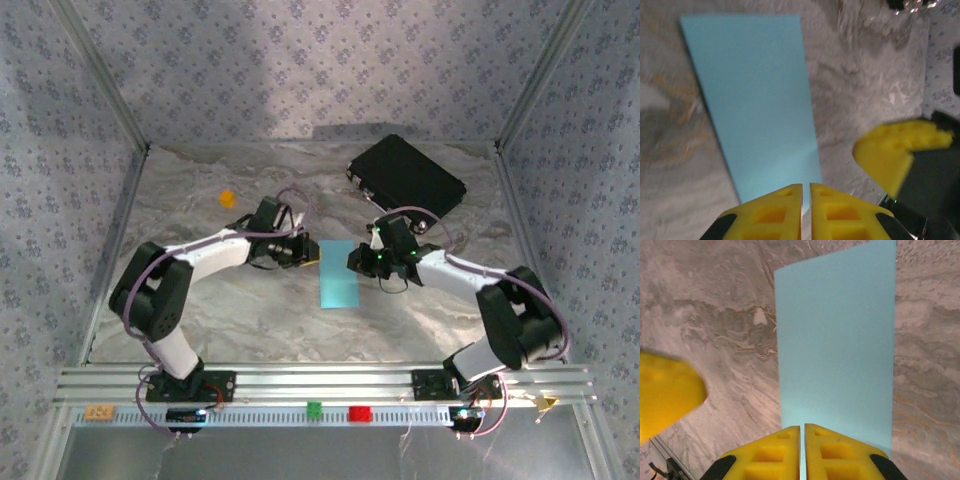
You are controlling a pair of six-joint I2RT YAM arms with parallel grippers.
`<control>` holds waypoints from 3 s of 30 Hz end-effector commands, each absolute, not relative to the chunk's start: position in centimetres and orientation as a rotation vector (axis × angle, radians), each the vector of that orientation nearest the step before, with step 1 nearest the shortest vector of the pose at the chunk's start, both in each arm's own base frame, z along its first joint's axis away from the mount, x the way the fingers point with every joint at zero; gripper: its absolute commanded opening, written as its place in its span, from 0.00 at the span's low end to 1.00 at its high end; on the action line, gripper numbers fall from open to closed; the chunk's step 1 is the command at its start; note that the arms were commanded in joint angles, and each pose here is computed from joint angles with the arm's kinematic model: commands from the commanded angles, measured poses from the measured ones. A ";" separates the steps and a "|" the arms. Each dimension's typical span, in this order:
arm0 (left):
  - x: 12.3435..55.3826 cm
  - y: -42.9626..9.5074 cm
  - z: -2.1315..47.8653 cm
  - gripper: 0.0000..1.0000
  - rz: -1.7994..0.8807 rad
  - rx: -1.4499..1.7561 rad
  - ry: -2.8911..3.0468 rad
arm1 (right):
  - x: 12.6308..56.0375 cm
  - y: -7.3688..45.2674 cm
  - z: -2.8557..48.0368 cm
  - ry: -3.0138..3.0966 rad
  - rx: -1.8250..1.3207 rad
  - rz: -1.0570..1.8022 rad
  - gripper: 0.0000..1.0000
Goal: Fold a paper plane with a square sheet of paper (pick it up from the middle)
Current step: First fold the square sheet of paper in half at the center of the table, then fold the triangle a second time at the center of the table.
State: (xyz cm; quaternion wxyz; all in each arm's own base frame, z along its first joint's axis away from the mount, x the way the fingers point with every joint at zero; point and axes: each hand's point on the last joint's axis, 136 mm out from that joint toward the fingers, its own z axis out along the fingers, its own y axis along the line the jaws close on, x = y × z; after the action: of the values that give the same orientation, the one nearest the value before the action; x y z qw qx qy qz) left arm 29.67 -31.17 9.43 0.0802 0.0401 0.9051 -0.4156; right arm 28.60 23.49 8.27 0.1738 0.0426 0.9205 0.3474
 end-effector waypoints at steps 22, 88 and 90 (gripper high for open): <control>35.4 -33.6 2.7 0.10 -1.270 0.030 2.798 | 21.6 20.9 3.8 2.803 0.371 0.968 0.27; 34.8 -33.4 3.8 0.22 -1.348 0.054 2.765 | 26.7 24.2 4.2 2.610 0.400 1.399 0.11; 35.0 -33.4 4.9 0.29 -1.349 0.072 2.734 | 26.9 24.1 4.1 2.609 0.419 1.386 0.08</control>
State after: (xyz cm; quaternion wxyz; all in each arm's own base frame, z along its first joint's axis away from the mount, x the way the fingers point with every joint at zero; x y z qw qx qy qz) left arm 35.23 -33.47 3.51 0.0386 0.0145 0.8953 -0.4436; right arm 26.31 23.92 3.77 0.0755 0.1388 0.8755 0.4566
